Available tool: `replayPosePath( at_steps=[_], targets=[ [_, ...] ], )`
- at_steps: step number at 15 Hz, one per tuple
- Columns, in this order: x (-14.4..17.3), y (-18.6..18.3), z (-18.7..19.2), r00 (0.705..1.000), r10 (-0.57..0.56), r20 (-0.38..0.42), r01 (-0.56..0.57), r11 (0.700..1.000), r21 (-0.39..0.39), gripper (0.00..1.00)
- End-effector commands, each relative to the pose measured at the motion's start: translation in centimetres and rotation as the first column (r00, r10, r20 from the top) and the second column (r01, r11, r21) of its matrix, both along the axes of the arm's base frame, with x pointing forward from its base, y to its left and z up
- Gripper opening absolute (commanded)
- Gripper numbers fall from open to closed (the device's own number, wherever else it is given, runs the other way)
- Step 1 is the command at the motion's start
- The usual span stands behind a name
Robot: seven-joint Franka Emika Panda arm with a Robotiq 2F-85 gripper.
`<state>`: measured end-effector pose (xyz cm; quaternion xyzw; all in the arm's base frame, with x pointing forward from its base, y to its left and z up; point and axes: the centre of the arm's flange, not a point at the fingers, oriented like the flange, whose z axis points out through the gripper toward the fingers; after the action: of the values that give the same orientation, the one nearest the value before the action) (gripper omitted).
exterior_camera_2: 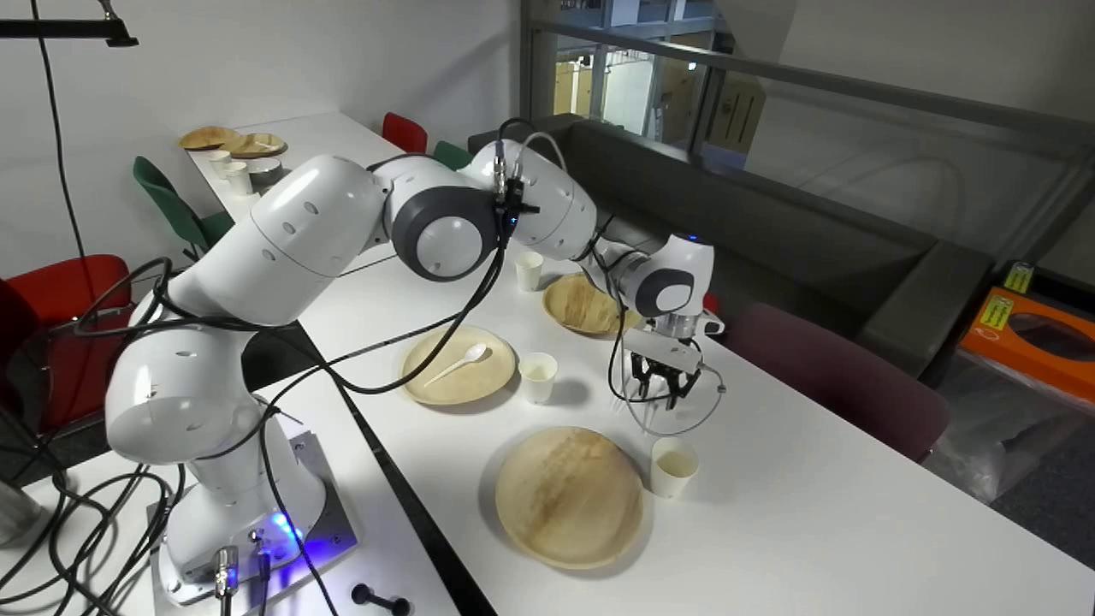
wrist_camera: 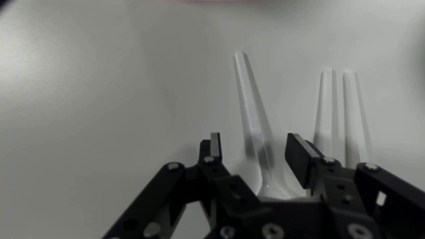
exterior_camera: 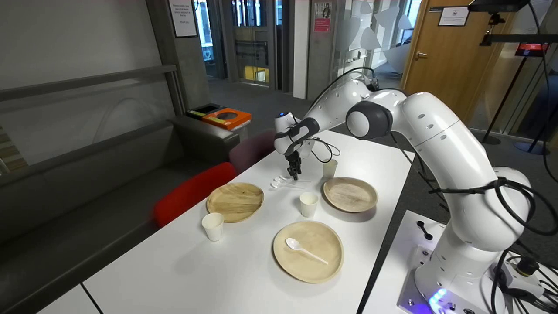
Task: Put one spoon on the right plate
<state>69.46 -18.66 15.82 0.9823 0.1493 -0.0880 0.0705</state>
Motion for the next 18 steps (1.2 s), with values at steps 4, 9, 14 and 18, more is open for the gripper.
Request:
replayPosePath(
  at_steps=[4, 9, 14, 18],
  targets=[
    [-0.5, -0.5, 0.9, 0.999, 0.034, 0.009, -0.034, 0.999, 0.003, 0.85],
    [-0.4, -0.6, 0.7, 0.999, 0.033, 0.005, -0.033, 0.999, 0.008, 0.69],
    [-0.3, -0.5, 0.4, 0.999, 0.034, 0.0, -0.034, 0.999, 0.008, 0.77],
    [-0.2, -0.4, 0.0, 0.999, 0.034, -0.007, -0.034, 0.999, 0.008, 0.75]
  ],
)
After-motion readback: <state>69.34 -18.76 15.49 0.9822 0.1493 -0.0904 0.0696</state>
